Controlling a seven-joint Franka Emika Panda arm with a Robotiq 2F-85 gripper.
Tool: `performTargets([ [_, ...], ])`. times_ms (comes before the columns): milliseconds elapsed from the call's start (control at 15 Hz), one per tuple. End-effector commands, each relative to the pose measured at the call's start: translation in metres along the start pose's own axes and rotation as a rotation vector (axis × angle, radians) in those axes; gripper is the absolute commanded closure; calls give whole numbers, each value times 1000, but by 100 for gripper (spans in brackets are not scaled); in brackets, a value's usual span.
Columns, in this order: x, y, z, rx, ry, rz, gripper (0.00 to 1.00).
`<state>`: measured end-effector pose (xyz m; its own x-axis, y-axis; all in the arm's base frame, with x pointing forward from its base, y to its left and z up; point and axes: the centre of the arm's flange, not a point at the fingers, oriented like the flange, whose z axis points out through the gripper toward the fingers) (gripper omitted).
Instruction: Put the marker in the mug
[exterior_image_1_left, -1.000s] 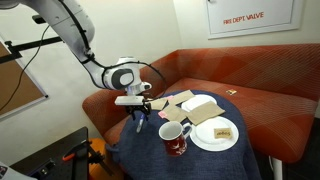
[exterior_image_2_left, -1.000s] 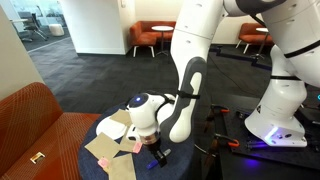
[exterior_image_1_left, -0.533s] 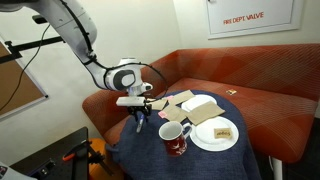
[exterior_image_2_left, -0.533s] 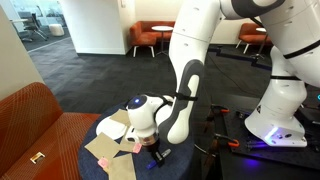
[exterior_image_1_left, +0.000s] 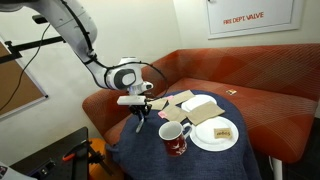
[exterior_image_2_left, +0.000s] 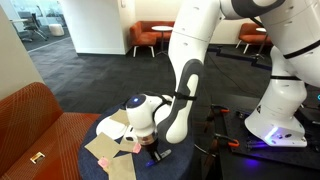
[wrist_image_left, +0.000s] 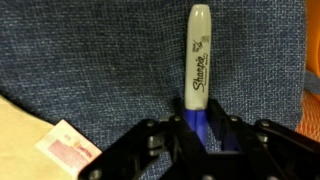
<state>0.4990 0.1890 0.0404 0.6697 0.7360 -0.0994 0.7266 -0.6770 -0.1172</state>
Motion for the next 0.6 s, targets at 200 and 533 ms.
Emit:
performTargets([
  [200, -3, -4, -16, -22, 23, -3, 94],
  [533, -5, -3, -44, -24, 49, 18, 94],
])
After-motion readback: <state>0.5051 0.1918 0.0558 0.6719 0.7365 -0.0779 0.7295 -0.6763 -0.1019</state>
